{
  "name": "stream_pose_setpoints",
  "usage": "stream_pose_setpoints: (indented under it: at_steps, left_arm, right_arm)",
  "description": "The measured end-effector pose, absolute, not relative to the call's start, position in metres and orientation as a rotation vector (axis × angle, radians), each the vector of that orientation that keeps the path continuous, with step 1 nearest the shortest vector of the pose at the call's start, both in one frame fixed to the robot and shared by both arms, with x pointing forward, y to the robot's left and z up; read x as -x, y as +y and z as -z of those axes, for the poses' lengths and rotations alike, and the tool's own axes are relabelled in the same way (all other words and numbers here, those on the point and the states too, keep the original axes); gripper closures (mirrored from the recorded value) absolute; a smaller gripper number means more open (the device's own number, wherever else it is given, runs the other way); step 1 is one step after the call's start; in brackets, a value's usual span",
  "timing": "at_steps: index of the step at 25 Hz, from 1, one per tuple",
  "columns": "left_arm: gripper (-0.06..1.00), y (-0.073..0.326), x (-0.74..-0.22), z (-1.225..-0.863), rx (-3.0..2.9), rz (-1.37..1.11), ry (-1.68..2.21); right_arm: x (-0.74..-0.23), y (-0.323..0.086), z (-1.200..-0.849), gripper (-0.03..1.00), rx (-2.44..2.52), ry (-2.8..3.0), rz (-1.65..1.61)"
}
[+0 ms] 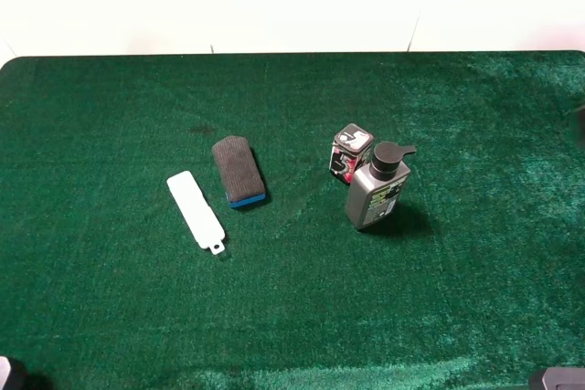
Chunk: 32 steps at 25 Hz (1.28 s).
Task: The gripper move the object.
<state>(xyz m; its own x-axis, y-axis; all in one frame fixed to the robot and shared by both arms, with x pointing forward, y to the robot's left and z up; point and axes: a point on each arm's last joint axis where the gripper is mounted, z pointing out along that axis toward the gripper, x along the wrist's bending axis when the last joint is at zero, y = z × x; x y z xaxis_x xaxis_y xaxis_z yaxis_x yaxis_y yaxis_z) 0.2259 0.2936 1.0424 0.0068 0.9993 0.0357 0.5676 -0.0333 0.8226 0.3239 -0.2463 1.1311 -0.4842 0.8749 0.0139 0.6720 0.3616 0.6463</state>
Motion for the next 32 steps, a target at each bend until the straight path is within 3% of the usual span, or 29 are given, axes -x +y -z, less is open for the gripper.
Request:
stream_pose_setpoints:
  at_steps: [8,18,32]
  left_arm:
    - [0.06,0.294,-0.226,-1.042,-1.667,-0.891,1.625]
    - [0.06,0.294,-0.226,-1.042,-1.667,-0.891,1.625]
    - [0.06,0.294,-0.226,-1.042,-1.667,-0.891,1.625]
  right_arm:
    - [-0.283,-0.287,-1.102,0.28,-1.501,1.907,-0.972]
    - [-0.244,-0.3,-1.058,0.28,-1.544,1.676,-1.017]
    - [-0.234,-0.3,-1.055,0.28,-1.554,1.534,-1.054]
